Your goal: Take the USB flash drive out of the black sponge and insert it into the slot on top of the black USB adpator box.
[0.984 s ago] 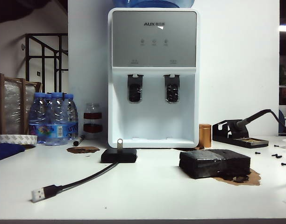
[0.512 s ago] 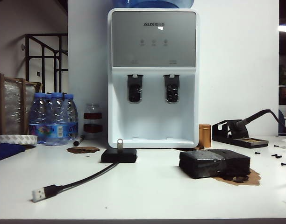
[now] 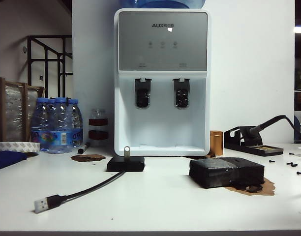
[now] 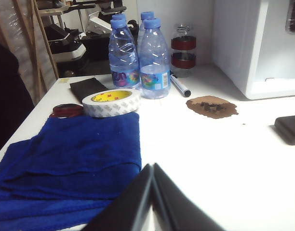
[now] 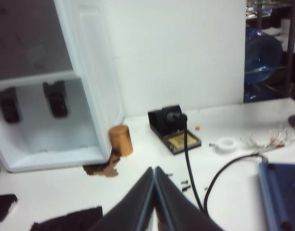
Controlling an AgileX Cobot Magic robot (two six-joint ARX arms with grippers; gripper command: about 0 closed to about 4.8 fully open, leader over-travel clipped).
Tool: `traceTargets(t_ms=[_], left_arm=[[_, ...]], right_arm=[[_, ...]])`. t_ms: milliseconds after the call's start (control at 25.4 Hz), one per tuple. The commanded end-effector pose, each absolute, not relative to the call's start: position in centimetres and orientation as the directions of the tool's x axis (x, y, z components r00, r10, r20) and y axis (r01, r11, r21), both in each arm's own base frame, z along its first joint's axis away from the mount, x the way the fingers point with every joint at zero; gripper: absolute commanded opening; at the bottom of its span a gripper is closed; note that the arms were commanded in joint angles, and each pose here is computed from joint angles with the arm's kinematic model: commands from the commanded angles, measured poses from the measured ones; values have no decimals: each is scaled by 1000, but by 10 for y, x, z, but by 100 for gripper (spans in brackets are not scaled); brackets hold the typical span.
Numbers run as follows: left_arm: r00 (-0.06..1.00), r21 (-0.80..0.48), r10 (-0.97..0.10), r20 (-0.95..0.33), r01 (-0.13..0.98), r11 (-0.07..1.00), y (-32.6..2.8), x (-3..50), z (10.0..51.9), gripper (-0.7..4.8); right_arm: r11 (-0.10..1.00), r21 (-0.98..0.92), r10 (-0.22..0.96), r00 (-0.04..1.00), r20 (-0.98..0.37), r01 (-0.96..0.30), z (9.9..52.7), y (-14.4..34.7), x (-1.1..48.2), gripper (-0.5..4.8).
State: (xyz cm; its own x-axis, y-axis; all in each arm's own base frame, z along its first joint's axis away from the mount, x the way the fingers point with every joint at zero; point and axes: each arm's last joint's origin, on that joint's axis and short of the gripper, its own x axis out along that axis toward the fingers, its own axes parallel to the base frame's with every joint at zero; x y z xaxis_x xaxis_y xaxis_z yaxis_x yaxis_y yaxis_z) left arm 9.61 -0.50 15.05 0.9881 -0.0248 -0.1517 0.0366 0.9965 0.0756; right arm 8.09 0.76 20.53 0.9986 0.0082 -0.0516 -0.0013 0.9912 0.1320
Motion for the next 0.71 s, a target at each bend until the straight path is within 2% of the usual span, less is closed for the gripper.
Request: traceTargets(t_ms=[39,472,708], left_arm=[[987,83,-30,-159,44,996,-5,96,149,-5],[987,113,-21,-157,39,993,-5,96,150,-5],[988,113,-21,-156,39,993,-5,96,150,-5]], right_arm=[[989,147,6,1000,-19,-3,197,8,86,3],[994,113,5,989,-146,11,155,9,95,3],[994,104,3,987,-160,14,149,9,96,4]])
